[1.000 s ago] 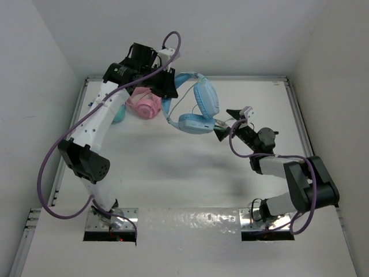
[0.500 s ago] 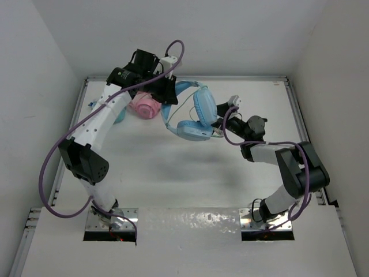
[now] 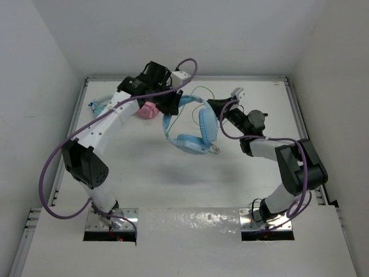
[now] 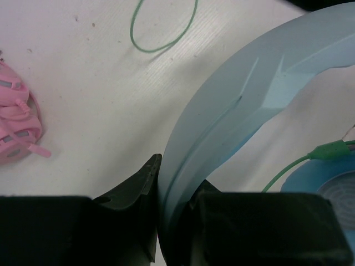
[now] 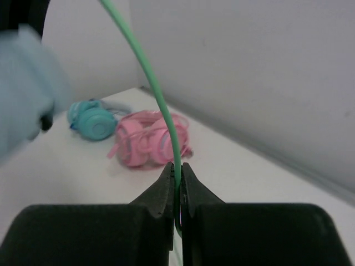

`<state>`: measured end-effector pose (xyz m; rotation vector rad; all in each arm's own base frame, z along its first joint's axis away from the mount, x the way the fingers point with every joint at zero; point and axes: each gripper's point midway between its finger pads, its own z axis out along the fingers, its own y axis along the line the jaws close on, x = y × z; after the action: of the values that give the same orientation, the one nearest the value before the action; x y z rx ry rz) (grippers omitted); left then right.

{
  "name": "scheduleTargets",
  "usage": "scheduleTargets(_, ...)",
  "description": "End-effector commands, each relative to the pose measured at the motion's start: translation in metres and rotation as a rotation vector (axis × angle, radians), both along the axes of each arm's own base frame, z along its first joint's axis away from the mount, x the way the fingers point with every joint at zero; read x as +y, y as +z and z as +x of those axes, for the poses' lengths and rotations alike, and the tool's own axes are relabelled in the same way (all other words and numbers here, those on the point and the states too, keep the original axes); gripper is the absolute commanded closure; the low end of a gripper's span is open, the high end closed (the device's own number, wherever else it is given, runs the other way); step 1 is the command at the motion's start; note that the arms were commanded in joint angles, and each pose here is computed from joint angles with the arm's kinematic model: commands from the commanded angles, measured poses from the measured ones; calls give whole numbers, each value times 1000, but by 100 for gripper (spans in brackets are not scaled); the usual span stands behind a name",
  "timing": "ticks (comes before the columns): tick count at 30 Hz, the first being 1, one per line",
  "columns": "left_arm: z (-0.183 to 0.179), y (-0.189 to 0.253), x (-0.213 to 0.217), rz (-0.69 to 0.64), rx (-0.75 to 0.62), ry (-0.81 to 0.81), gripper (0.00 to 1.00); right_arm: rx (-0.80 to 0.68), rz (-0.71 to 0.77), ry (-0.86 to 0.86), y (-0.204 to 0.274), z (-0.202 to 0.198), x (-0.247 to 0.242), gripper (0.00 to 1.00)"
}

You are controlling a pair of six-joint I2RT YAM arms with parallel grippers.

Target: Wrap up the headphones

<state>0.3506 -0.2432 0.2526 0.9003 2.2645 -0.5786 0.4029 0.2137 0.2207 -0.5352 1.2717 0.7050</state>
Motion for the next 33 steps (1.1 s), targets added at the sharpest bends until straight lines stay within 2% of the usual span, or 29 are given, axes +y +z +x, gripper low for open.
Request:
scheduleTargets(1, -12, 27, -9, 10, -139, -56, 100, -343, 18, -138, 100, 5, -22, 100)
scheduleTargets(5, -15, 35, -5, 4, -168, -55, 100, -297, -49, -238, 90, 39, -45, 100)
scheduleTargets(7, -17, 39, -4, 0, -176, -53, 100, -268, -36, -260, 89, 54, -56, 100)
scheduleTargets(10, -22, 44, -6, -22, -169, -61, 100, -159, 18, -300, 62, 81, -82, 100)
scheduleTargets(14, -26, 47, -5, -31, -168, -68, 100, -88, 72, -336, 38, 94, -102, 100)
scheduleTargets(19, -28, 44, -10, -34, -156, -90, 100, -31, 111, -171, 37, 90, -70, 100)
scheduleTargets(23, -27, 62, -18, -85, -168, -98, 100, -52, 40, -111, 22, 78, -41, 100)
scheduleTargets(25, -24, 77, -20, -104, -185, -79, 100, -46, 1, -91, 7, 73, -28, 92)
scheduleTargets(27, -17, 116, -20, -145, -256, -50, 100, -45, 8, -62, -4, 66, -15, 82)
scheduleTargets(29, -12, 130, -19, -153, -280, -26, 100, -84, 36, -44, 2, 63, -8, 72)
scheduleTargets(31, -6, 144, -20, -164, -304, -3, 100, -64, 71, -15, -6, 62, 2, 57)
scheduleTargets(32, -2, 148, -18, -161, -317, 18, 100, -87, 93, -5, 2, 64, 5, 43)
scheduleTargets(33, 1, 154, -17, -168, -334, 32, 100, -53, 115, 14, -5, 65, 10, 37)
